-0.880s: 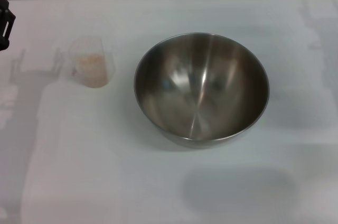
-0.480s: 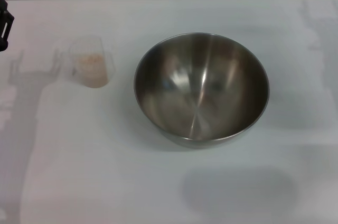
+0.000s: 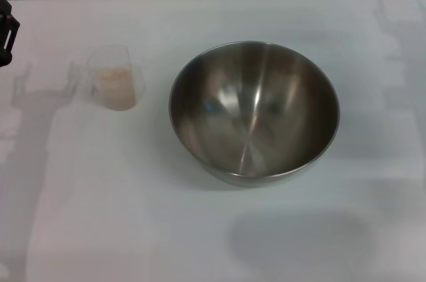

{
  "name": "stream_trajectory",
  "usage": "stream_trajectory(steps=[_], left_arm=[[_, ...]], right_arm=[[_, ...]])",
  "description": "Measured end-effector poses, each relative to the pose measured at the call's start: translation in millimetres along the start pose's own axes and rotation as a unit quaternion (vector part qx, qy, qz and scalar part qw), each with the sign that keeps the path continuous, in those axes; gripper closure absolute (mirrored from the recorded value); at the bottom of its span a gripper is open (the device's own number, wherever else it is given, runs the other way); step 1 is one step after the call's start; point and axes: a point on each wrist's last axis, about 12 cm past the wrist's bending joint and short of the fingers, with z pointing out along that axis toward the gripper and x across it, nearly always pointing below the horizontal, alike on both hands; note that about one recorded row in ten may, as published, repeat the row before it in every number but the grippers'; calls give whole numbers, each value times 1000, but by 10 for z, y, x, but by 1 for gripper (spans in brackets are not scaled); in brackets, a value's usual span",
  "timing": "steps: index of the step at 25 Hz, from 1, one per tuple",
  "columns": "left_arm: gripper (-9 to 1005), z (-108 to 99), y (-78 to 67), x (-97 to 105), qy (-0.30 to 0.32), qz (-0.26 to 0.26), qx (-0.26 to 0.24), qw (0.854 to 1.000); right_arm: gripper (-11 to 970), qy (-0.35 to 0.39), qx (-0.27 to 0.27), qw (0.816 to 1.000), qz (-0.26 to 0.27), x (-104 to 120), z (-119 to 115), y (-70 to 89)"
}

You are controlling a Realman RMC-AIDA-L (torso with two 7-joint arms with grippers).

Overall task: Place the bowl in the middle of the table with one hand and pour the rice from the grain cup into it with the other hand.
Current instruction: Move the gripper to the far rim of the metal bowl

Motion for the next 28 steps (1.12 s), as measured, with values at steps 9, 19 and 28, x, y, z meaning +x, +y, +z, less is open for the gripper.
stream_trajectory(steps=[9, 19, 28], left_arm=[[158, -10, 4, 4, 2, 0, 0, 1000], [158, -15, 20, 0, 0, 2, -1, 1000], [158, -13, 27, 3, 2, 3, -3, 1000]], right_arm=[[159, 49, 16, 999, -14, -19, 211, 49], [159, 237, -132, 956, 113, -337, 629, 542], [158, 401, -287, 854, 164, -973, 769, 549]])
